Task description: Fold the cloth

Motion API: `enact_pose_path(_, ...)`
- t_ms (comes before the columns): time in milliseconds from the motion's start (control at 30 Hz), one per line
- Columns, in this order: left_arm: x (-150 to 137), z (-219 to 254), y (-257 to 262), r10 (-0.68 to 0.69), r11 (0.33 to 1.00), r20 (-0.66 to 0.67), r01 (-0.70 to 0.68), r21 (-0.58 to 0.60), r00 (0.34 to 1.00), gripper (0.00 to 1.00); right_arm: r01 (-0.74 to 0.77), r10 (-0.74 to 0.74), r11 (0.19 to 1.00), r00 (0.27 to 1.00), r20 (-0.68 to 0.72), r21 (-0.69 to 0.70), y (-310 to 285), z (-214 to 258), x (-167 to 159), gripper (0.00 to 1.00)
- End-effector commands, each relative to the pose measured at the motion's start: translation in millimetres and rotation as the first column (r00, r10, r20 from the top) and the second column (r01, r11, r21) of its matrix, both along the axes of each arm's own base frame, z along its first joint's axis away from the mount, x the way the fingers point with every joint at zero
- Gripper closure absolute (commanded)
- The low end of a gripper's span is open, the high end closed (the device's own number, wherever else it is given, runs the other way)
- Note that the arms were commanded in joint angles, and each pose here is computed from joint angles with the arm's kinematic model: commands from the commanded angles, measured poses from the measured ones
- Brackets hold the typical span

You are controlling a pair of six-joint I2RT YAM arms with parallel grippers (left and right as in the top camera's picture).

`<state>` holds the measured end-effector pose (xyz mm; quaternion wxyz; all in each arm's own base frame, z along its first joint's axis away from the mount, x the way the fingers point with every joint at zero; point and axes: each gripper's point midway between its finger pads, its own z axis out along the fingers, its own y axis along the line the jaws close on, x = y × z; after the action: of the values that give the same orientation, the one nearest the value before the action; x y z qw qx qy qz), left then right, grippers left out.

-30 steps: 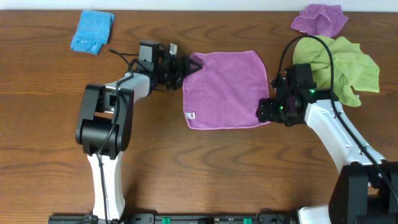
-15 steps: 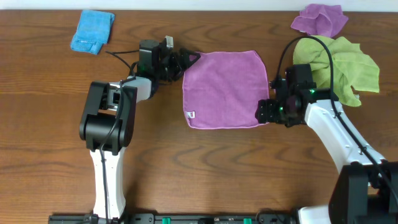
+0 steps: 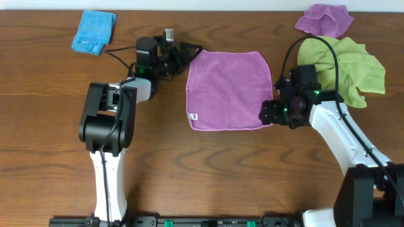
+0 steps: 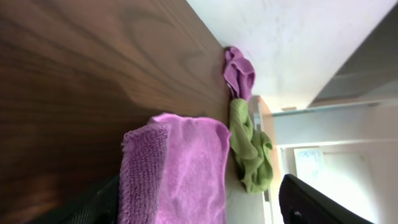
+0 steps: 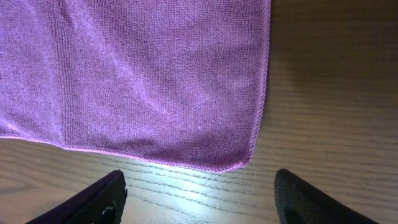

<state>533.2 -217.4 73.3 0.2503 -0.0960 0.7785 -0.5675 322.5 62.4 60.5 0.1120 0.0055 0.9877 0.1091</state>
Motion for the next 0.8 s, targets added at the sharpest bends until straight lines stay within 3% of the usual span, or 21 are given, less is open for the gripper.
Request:
enact_pose_path(0, -6, -9, 10, -0.056, 0.998, 0.026, 0.056, 0.007, 0.998, 0.27, -0.003, 0.003, 1.000, 0.999, 0.039, 0.012, -1, 12, 7, 0.24)
enact_pose_path(267, -6, -22, 56, -0.055, 0.997, 0.019, 0.054, 0.048, 0.998, 0.36, -0.020, 0.020, 1.000, 0.999, 0.045, 0.007, -1, 12, 8, 0.24)
enact_pose_path(467, -5, -19, 61, -0.070, 0.996, 0.060, 0.067, 0.062, 0.996, 0.38, -0.023, 0.024, 1.000, 0.997, 0.070, -0.010, -3, 13, 13, 0.24)
enact_pose_path(667, 6, -12, 61, -0.080, 0.988, 0.184, 0.055, 0.142, 0.980, 0.31, -0.022, 0.023, 1.000, 0.996, 0.089, -0.011, -3, 14, 18, 0.22)
enact_pose_path(767, 9, 18, 52, -0.156, 0.985, 0.283, 0.127, 0.120, 0.946, 0.27, -0.021, 0.022, 1.000, 0.995, 0.099, -0.014, -4, 15, 20, 0.22)
